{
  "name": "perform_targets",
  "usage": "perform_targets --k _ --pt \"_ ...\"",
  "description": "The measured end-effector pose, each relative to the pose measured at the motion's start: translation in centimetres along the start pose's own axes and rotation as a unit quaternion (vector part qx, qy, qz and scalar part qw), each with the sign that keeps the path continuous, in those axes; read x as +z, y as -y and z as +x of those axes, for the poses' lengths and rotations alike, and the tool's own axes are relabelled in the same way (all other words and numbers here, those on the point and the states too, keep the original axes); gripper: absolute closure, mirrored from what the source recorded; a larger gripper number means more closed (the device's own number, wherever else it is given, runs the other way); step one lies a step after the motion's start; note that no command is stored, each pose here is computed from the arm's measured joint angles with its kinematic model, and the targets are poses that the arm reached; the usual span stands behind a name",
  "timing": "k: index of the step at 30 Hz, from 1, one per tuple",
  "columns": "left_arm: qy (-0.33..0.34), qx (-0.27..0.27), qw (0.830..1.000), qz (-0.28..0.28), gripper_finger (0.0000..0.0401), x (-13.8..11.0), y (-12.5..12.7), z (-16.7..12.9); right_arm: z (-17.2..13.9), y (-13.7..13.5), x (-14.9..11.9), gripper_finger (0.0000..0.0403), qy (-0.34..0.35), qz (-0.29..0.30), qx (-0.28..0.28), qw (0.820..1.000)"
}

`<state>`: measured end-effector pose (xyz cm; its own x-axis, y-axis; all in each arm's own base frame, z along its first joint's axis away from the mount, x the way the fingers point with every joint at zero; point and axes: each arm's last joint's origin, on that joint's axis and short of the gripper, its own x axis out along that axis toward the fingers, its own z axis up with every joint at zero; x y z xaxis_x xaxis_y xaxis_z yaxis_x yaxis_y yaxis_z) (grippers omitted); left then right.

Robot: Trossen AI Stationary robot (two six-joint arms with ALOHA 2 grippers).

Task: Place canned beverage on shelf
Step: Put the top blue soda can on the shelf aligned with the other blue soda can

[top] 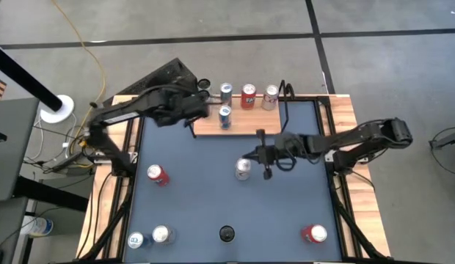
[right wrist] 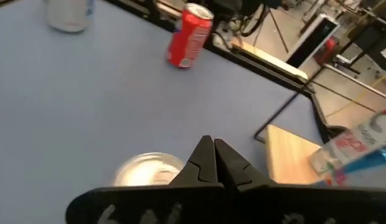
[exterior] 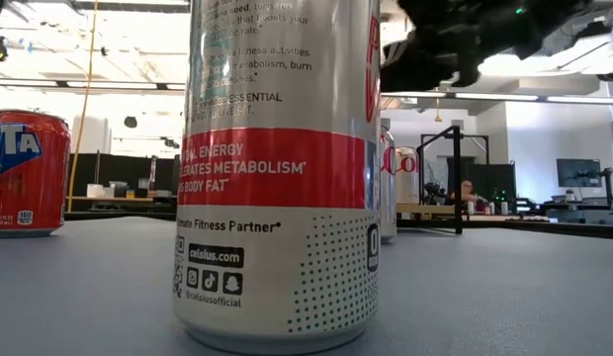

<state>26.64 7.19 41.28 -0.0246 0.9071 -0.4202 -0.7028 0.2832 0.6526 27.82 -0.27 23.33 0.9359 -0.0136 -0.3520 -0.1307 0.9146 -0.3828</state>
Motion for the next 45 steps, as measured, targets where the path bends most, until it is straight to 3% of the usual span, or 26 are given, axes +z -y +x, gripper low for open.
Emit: perform_targets --k 5,9,12,15,21,24,27,35,45 --pt "0.018 -0.024 0.998 -0.046 0.0078 -6.4 -1.2 0.7 0.9 2.4 -0.6 0.0403 0.013 0.022 0.005 1.0" --pt "0.076 -0.15 0.983 -0.067 0.0078 -10.4 -0.8 1.7 2.3 3.5 -1.3 0.0403 -0.009 0.041 0.013 0.999" --pt "0.166 -0.262 0.947 -0.081 0.0078 -12.4 -0.3 2.0 3.2 3.9 -1.2 0.0403 -0.019 0.046 0.015 0.999" --pt "0.265 -0.337 0.898 -0.096 0.0079 -14.2 0.2 2.3 3.8 3.7 -1.5 0.0403 -0.037 0.049 0.025 0.998" --pt "0.409 -0.423 0.803 -0.094 0.0079 -17.0 1.8 2.8 4.0 3.6 -1.4 0.0403 -0.04 0.06 0.029 0.997" --pt "0.435 -0.444 0.779 -0.079 0.0079 -18.1 2.5 3.1 4.0 3.7 -1.4 0.0403 -0.035 0.073 0.03 0.996" --pt "0.436 -0.452 0.775 -0.074 0.0079 -19.0 3.1 3.4 4.0 3.9 -1.3 0.0403 -0.026 0.098 0.027 0.995" --pt "0.414 -0.428 0.801 -0.06 0.0079 -20.2 4.0 4.3 5.9 4.2 -1.5 0.0403 0.026 0.111 0.006 0.993" --pt "0.416 -0.426 0.802 -0.05 0.0079 -20.2 4.0 4.3 7.4 8.1 -3.1 0.0403 0.005 0.129 -0.047 0.991"
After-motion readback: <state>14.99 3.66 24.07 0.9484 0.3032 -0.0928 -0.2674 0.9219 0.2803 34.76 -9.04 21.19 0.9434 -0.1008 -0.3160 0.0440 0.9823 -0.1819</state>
